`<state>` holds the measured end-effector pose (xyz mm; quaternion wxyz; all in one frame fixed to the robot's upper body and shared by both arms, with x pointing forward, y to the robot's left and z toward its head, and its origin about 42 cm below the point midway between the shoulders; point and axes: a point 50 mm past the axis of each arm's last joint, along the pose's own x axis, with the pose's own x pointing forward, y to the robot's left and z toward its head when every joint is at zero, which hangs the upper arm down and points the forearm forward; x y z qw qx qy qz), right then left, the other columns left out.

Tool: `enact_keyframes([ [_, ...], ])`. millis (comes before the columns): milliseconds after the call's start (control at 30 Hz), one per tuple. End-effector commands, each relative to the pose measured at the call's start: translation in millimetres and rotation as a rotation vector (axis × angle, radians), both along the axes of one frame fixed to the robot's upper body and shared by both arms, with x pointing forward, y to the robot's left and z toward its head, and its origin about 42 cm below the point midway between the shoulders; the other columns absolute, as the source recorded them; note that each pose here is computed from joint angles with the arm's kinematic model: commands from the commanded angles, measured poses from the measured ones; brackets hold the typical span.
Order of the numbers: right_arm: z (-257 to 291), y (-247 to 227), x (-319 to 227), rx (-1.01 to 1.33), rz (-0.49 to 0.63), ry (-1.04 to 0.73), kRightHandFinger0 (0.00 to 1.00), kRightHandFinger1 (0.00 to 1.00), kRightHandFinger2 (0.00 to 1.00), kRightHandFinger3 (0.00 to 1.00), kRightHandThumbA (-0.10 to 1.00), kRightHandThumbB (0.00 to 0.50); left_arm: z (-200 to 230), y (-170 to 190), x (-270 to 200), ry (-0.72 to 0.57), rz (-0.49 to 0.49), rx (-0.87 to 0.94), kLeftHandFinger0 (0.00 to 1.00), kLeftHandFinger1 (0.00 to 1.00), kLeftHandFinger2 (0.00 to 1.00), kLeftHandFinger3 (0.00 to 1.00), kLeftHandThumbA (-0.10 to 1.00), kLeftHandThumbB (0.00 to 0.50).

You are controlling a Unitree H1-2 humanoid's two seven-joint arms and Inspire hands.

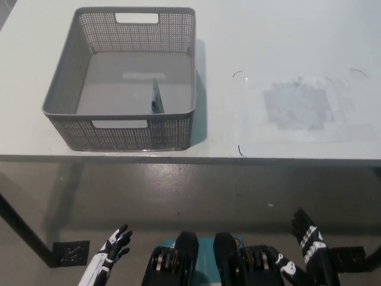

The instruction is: Use the right hand to pick up a shampoo and place it into a container on the left side

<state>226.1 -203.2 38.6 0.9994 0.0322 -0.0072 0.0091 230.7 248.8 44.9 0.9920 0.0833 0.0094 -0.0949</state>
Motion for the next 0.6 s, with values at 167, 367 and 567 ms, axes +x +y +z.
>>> enact_keyframes([
  [167, 2.5, -3.3, 15.7, 0.042, 0.006, -0.078, 1.00, 1.00, 1.00, 1.00, 1.00, 0.336, 7.3, 4.7, 4.6, -0.066, 0.030, -0.018, 1.00, 1.00, 1.00, 1.00, 1.00, 0.336],
  [367, 0.6, -3.2, 16.4, 0.041, 0.008, -0.080, 1.00, 1.00, 1.00, 1.00, 1.00, 0.371, 6.2, 4.9, 2.6, -0.067, 0.036, -0.017, 1.00, 1.00, 1.00, 1.00, 1.00, 0.328],
  [567, 0.4, -2.9, 14.2, 0.036, 0.013, -0.070, 1.00, 1.00, 1.00, 1.00, 1.00, 0.378, 4.4, 5.9, -0.5, -0.060, 0.047, -0.024, 1.00, 1.00, 1.00, 1.00, 1.00, 0.334],
])
